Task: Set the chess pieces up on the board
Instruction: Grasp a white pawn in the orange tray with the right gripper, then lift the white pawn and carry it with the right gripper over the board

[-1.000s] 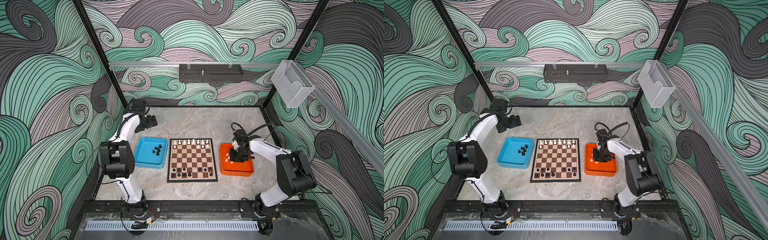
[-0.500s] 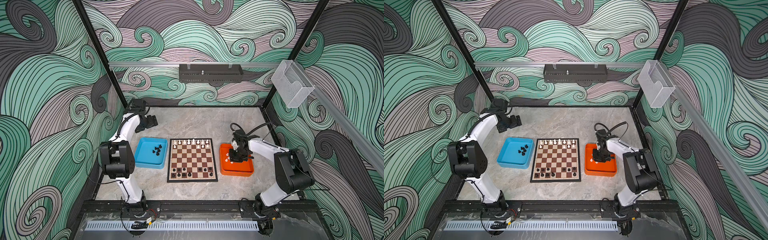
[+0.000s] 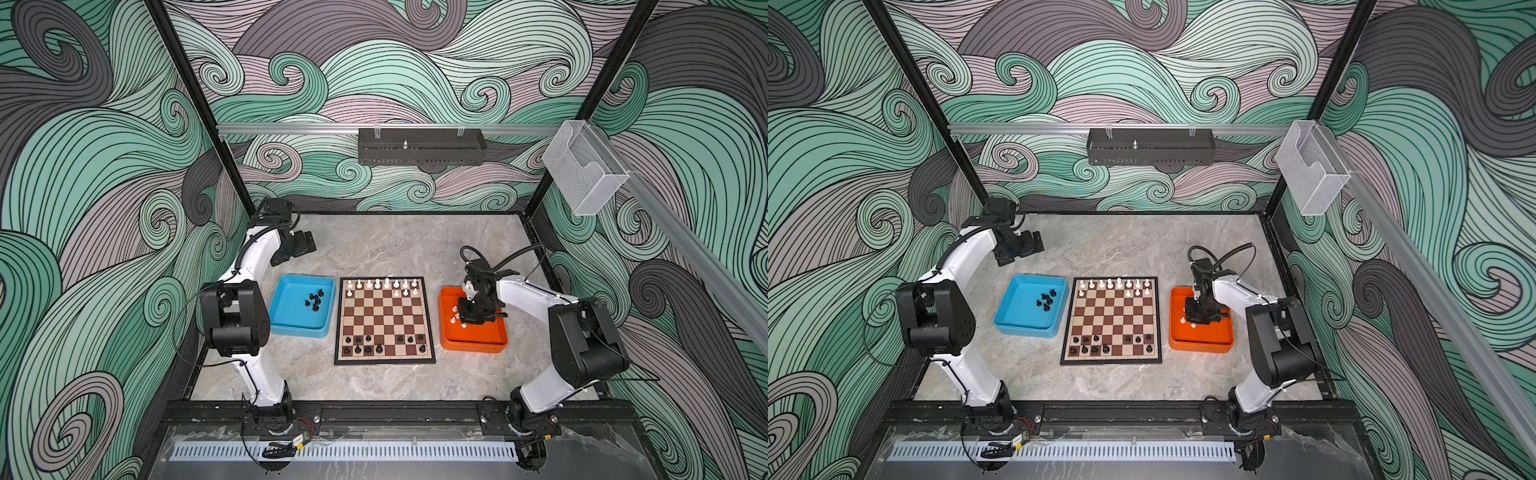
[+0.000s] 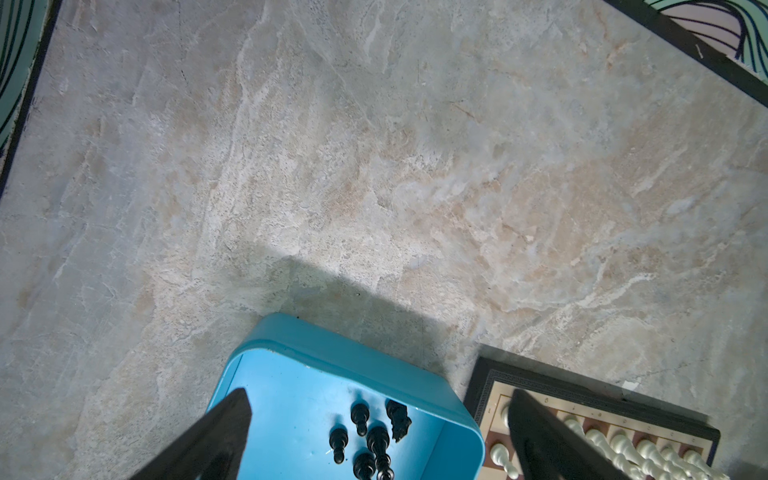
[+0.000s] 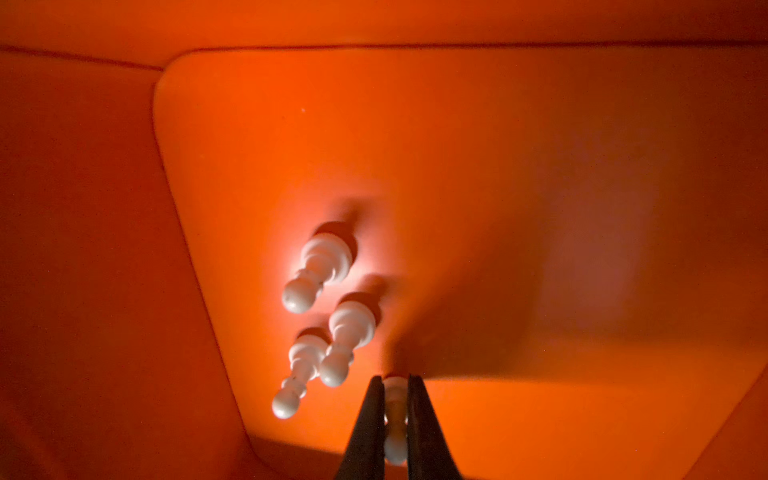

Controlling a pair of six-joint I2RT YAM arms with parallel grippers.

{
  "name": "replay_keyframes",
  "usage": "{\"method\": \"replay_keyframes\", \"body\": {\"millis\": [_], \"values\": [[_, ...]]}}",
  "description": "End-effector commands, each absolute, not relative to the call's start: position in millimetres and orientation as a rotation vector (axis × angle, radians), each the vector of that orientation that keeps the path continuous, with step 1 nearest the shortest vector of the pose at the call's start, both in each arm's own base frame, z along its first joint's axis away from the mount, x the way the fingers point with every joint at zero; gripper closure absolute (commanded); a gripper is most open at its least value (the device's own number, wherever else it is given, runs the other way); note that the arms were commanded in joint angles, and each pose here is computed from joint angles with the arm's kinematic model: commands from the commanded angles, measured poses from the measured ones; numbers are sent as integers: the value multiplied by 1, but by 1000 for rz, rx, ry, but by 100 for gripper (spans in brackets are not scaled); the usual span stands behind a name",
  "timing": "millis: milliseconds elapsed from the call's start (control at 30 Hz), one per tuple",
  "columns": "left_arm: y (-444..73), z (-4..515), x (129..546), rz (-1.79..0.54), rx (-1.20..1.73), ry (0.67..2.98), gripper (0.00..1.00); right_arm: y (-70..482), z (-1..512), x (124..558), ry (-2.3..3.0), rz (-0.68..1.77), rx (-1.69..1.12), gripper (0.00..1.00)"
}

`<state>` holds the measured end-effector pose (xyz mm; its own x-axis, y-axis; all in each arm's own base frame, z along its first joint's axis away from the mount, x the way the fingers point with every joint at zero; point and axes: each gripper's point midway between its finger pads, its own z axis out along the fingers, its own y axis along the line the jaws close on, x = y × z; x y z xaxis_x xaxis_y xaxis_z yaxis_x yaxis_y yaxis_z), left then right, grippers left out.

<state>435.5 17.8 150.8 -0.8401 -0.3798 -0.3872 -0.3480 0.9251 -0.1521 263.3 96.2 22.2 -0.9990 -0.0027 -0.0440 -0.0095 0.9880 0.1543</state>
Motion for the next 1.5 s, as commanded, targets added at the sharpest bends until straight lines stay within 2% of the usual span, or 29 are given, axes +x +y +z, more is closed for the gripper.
{"method": "replay_keyframes", "body": {"millis": [0,200,400,833,1133,1467], "values": [[19,148,436,-119,-541,2676,1,95,40,262,3082,212,-52,91],[19,148,436,-123,-542,2677,1,95,68,265,3040,171,-108,92],[16,148,436,-141,-537,2681,1,115,99,287,2951,159,-188,92],[21,139,435,-129,-556,2704,1,233,130,345,2811,281,-440,93],[22,135,435,-151,-570,2712,1,293,118,357,2793,301,-495,92],[21,133,435,-159,-572,2717,2,320,90,360,2821,273,-512,90]]}}
